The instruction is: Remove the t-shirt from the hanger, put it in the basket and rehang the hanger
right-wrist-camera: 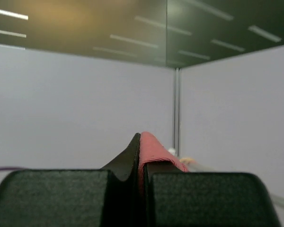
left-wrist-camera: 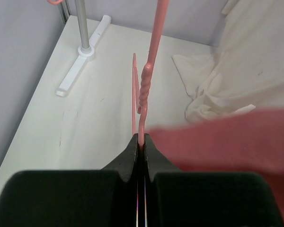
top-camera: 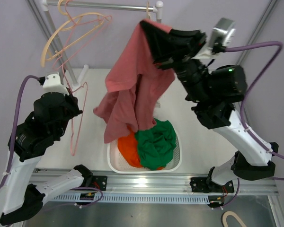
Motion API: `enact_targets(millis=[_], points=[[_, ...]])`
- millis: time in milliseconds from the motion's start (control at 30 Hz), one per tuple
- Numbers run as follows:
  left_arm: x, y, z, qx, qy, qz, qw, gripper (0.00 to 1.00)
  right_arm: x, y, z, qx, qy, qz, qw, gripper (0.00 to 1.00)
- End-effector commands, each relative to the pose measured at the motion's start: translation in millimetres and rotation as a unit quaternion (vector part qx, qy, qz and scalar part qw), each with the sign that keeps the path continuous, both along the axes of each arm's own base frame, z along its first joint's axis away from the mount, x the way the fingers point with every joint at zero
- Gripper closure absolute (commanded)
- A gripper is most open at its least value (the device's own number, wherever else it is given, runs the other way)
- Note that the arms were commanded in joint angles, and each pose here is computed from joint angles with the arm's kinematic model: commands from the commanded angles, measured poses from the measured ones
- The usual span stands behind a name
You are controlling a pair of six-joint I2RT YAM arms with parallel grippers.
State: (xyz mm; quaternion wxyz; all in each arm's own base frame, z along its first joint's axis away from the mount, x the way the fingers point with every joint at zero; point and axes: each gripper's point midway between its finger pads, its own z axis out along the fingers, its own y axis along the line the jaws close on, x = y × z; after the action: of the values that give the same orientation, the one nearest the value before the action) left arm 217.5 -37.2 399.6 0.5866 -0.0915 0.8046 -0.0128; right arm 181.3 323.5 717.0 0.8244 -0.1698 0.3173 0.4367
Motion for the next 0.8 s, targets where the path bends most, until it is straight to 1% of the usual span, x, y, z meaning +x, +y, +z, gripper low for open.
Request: enact_targets(millis=[0, 100, 200, 233, 267, 300, 333, 367, 400, 433, 467, 500, 533, 567, 600, 633, 667, 700, 733, 767], points=[[12.1, 2.6, 15.4, -0.001, -0.03, 0.018, 0.999, 0.99, -24.6, -59.1, 56.4, 0.078, -0.06, -0.032, 0.995, 1.0], [18.5, 1.2, 13.2, 0.0, -0.03, 0.02, 0.999, 0.99, -19.2, -52.0, 46.9, 0.054, -0.049, -0.036, 0.997, 1.0], [24.0, 1.8, 12.8, 0.001, -0.03, 0.023, 0.999, 0.99, -11.9, -48.1, 20.2, 0.025, -0.008, -0.034, 0.999, 1.0], [26.5, 2.1, 15.5, 0.001, -0.035, 0.025, 0.999, 0.99, 5.0, -20.7, -23.1, -0.02, 0.025, -0.037, 0.999, 1.0], [28.6, 2.1, 16.8, 0.001, -0.037, 0.026, 0.999, 0.99, 6.8, -34.0, -32.7, -0.012, 0.044, -0.047, 0.998, 1.0], [33.0, 1.3, 16.6, 0.005, -0.035, 0.026, 0.999, 0.99, 14.9, -29.7, -55.0, -0.025, 0.066, -0.052, 0.996, 1.0], [37.0, 1.4, 21.2, 0.001, -0.041, 0.026, 0.999, 0.99, 30.1, -8.4, -108.9, -0.065, 0.113, -0.049, 0.99, 1.0], [40.6, 0.5, 22.3, 0.001, -0.041, 0.025, 0.999, 0.99, 36.5, -6.6, -135.1, -0.077, 0.144, -0.048, 0.985, 1.0], [46.3, 1.7, 26.4, 0.002, -0.044, 0.029, 0.999, 0.99, 38.0, -18.3, -149.4, -0.059, 0.183, -0.025, 0.981, 1.0], [50.7, 0.8, 27.7, 0.001, -0.044, 0.028, 0.999, 0.99, 39.6, -16.3, -174.1, -0.071, 0.21, -0.013, 0.975, 1.0], [55.3, -3.2, 33.9, -0.006, -0.053, 0.02, 0.998, 0.99, 46.0, -3.2, -238.1, -0.121, 0.256, -0.008, 0.959, 1.0], [60.0, -2.4, 36.5, -0.005, -0.057, 0.021, 0.998, 0.99, 36.6, -3.9, -257.7, -0.134, 0.273, 0.015, 0.953, 1.0], [66.0, -4.7, 39.5, -0.005, -0.06, 0.018, 0.998, 0.99, 31.0, 2.0, -285.1, -0.143, 0.317, 0.041, 0.937, 1.0], [72.1, -10.0, 47.6, -0.012, -0.076, 0.008, 0.997, 0.99, 26.5, 6.3, -342.1, -0.191, 0.366, 0.048, 0.91, 1.0], [75.6, -11.2, 50.7, -0.013, -0.08, 0.004, 0.997, 0.99, 10.0, 9.7, -362.7, -0.212, 0.383, 0.084, 0.895, 1.0], [83.6, -11.6, 49.7, -0.014, -0.078, 0.004, 0.997, 0.99, 0.6, 11.3, -386.0, -0.229, 0.407, 0.099, 0.879, 1.0], [85.9, -15.2, 61.3, -0.021, -0.091, -0.008, 0.996, 0.99, -10.8, 11.8, -413.7, -0.247, 0.444, 0.113, 0.854, 1.0], [90.2, -14.4, 65.6, -0.022, -0.097, -0.006, 0.995, 0.99, -26.3, 11.9, -447.2, -0.281, 0.468, 0.12, 0.829, 1.0], [92.6, -14.2, 75.1, -0.022, -0.107, -0.005, 0.994, 0.99, -34.1, 10.6, -459.5, -0.295, 0.479, 0.124, 0.818, 1.0], [99.4, -16.8, 80.8, -0.014, -0.111, -0.009, 0.994, 0.99, -40.6, 5.2, -480.2, -0.322, 0.499, 0.115, 0.796, 1.0]])
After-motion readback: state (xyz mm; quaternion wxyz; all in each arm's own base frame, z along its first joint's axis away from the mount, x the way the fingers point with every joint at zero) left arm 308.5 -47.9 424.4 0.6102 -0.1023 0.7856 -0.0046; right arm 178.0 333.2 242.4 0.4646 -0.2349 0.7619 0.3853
